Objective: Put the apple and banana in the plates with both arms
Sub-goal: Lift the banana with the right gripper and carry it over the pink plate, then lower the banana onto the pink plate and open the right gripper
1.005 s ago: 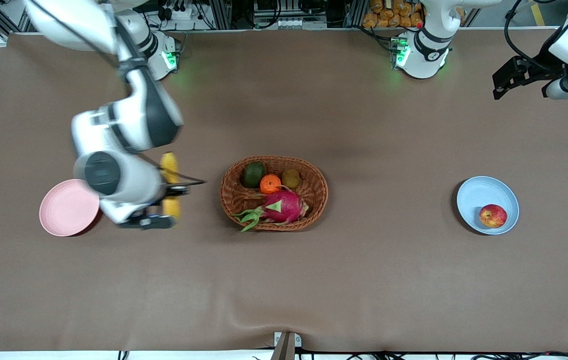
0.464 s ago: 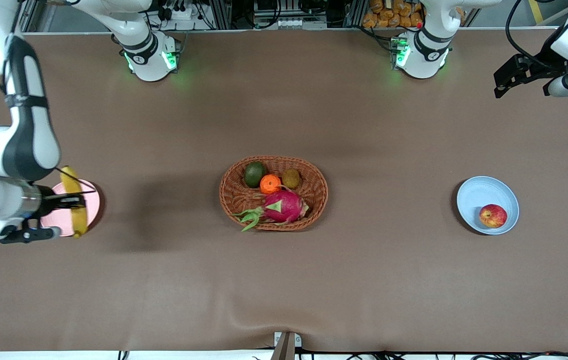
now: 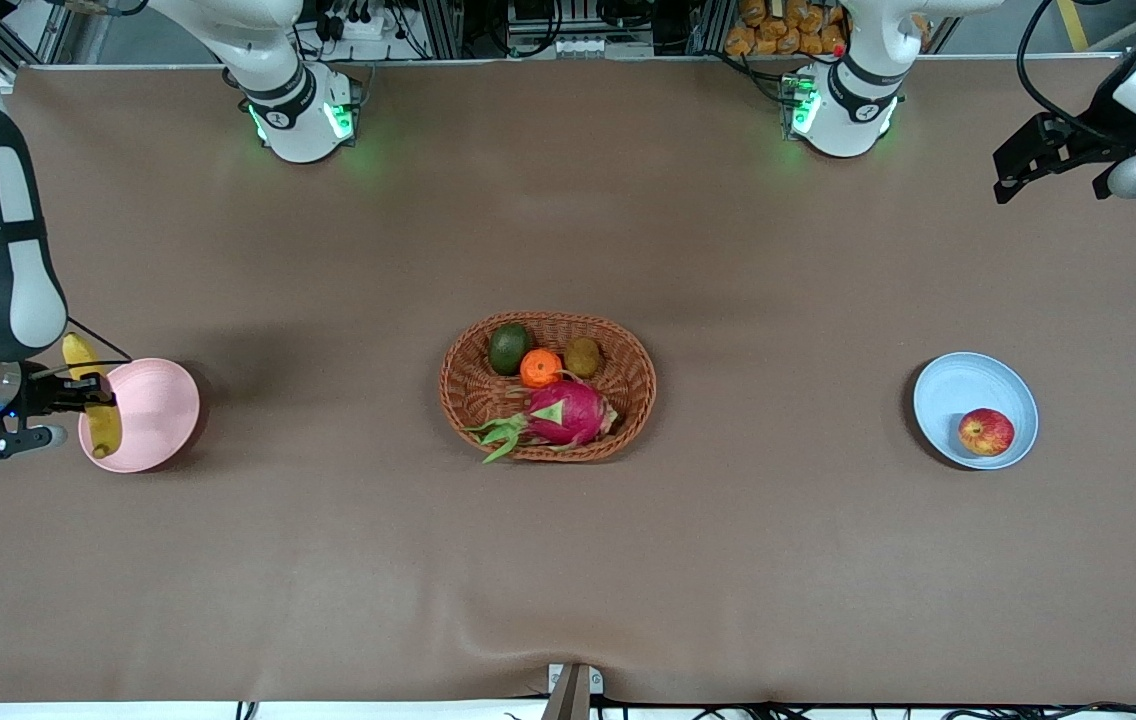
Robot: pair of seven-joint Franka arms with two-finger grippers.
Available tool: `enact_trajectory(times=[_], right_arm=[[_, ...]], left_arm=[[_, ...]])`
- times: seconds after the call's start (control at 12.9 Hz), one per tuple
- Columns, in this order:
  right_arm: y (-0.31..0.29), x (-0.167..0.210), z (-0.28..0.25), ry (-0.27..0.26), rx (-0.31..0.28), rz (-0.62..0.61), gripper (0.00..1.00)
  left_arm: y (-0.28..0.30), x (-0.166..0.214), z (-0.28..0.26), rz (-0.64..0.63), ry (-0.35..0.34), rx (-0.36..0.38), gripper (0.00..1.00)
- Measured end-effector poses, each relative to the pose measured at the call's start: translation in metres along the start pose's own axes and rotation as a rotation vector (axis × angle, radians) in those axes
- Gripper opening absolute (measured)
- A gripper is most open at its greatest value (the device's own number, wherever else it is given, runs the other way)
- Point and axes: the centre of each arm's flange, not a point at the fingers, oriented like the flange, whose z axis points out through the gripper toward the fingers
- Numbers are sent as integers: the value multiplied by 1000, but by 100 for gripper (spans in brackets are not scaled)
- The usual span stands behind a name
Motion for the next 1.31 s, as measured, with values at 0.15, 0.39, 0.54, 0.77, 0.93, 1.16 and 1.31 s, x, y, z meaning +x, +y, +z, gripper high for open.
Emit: enact_trajectory(times=[0.15,0.39,0.54,0.77,0.93,1.16,1.31], right_arm=[[-2,-6,31,4,-3,3,39],[-8,-11,63,-20,10,3,39],[-8,-10,70,-14,13,8,39],[-9,-9,79,-8,28,23,39],[-9,-9,82,-8,31,25,54],[-12,-6,79,-3,29,19,85],[-15,2,70,7,24,5,100]], left_arm=[[0,0,0,0,-2,0,100],[0,-1,1,0,-6,1,100],[0,-1,1,0,-7,1,100],[-1,-1,1,-1,-8,1,100],[-1,-1,1,-1,-8,1,100],[-1,-1,1,-2,-8,1,100],[-1,-1,1,-2,-8,1,100]])
